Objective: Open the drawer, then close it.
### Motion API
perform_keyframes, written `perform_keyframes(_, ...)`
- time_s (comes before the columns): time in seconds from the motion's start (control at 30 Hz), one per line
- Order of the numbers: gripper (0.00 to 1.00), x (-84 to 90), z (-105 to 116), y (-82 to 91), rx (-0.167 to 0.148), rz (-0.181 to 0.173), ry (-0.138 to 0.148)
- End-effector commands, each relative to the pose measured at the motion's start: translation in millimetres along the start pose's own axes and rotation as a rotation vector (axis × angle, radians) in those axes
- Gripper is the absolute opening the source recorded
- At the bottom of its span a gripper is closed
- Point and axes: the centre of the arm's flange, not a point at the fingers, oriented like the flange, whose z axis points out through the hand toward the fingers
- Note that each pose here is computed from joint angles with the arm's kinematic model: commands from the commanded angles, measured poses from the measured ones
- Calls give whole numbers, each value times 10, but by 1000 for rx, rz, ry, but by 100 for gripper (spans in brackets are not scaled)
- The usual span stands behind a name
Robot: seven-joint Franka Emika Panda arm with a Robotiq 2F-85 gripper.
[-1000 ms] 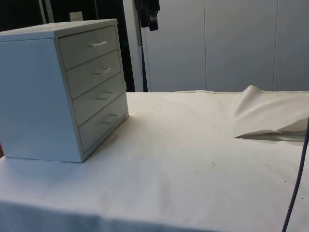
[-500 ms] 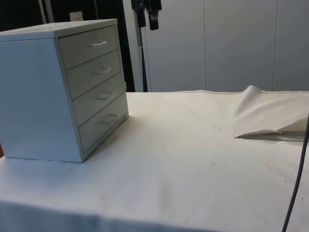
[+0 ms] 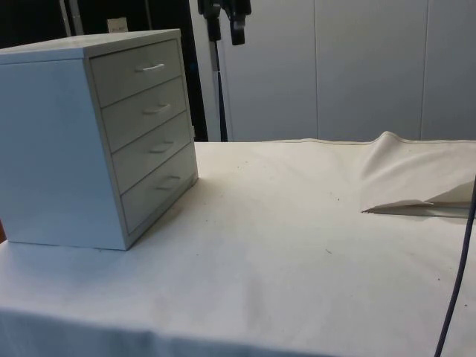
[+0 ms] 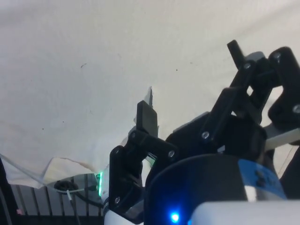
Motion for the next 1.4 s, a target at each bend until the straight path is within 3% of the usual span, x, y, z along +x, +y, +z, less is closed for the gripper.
perform_keyframes(0.0, 100, -9, -5, -1, -6, -11, 10)
perform_keyframes(0.2, 100, 0, 3, -4, -8, -57, 13)
perform_keyframes(0.23, 100, 1, 3, -1, 0, -47, 1)
perform_keyframes(0.27, 100, 2, 1, -3, -9, -70, 15)
perform_keyframes(0.4, 100, 6, 7, -2, -10, -95, 17)
perform_keyframes(0.5, 100, 5, 5, 1, -4, -97, 6)
perform_keyframes(0.53, 100, 1, 5, 7, -11, -108, 19)
perform_keyframes(0.77, 100, 11, 10, 2, -10, -158, 25)
perform_keyframes(0.8, 100, 9, 8, 4, -4, -153, 15)
perform_keyframes(0.83, 100, 11, 10, 1, -9, -165, 25)
perform_keyframes(1.37, 100, 14, 36, -1, -4, -279, 28)
